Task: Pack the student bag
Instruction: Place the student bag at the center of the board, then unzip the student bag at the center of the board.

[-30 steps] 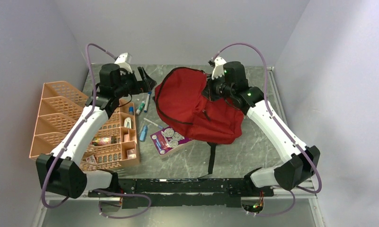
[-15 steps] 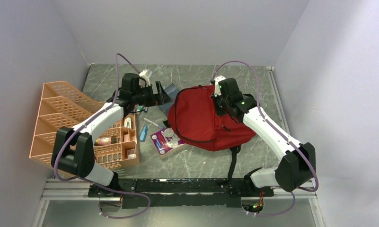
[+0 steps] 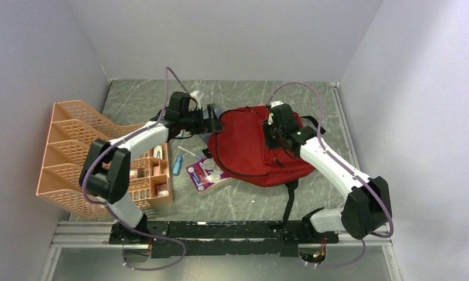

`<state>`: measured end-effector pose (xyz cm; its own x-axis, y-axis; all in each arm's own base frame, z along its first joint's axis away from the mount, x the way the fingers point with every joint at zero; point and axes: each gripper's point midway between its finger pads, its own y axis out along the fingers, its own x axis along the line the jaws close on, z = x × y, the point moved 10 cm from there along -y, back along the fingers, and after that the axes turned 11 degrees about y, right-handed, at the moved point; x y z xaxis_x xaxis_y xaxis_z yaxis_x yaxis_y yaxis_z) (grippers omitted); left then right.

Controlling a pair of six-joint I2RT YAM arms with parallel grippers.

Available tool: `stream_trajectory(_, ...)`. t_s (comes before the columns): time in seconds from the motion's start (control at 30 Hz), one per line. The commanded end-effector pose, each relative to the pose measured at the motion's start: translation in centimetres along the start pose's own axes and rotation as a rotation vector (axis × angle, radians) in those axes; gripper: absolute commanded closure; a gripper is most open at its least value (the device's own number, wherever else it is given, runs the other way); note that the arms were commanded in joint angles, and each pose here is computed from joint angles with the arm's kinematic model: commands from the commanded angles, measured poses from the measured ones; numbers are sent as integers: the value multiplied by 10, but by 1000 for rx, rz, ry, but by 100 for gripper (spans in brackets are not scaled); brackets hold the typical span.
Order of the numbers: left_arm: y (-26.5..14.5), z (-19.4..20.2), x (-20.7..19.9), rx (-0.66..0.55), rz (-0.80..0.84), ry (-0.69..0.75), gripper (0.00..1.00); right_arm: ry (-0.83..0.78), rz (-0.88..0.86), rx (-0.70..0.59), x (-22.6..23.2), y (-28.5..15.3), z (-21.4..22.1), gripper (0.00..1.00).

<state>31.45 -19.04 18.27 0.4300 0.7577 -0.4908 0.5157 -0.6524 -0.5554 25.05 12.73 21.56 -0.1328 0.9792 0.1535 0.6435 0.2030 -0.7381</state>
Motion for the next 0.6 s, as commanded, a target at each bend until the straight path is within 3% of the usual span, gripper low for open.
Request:
stream_trajectory(0.0,14,-17,-17,-17,-34,66,6,92,34,6,-5,-5,13,54)
stream_trajectory(0.13,23,-8,-12,13,-69,66,15,112,67,53,-10,1,29,48)
stream_trajectory(0.3,30,3,-14,65,-87,109,37,150,73,9,-8,-4,20,48)
stream_trajectory(0.37,31,9,-24,80,-72,149,51,175,67,-49,-5,-12,9,48)
stream_trajectory(0.5,31,22,-57,96,-32,250,89,275,79,-171,-2,-25,-12,44)
stream_trajectory(0.57,27,30,-72,89,-35,297,95,349,95,-215,-3,-29,-18,43)
